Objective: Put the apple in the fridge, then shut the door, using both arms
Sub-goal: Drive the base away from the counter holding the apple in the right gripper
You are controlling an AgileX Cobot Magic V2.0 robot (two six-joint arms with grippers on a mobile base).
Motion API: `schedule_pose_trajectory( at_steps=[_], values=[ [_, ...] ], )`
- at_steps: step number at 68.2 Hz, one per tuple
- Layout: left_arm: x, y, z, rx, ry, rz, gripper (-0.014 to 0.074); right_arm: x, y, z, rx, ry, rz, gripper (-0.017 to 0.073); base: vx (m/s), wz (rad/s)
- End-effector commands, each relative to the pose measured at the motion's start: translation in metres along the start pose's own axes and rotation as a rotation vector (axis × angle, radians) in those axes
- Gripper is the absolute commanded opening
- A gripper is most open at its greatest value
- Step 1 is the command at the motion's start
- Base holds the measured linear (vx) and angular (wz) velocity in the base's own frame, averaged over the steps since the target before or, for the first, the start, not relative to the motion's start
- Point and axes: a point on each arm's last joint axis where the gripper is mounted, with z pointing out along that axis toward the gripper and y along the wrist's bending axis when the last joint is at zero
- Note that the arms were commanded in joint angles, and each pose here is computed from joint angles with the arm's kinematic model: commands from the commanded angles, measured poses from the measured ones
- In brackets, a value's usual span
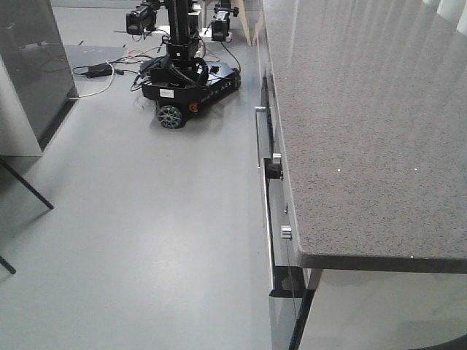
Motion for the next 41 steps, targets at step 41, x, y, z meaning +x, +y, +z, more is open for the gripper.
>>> schedule_pose_trajectory(
  at_steps=[41],
  values=[
    [0.0021,-0.0002,-0.0004,0.01,-0.061,-0.009,-0.0006,-0.0118,0.0023,-0.0038,-0.014,-0.075,-0.001,0.0134,-0.02,0.19]
  ],
)
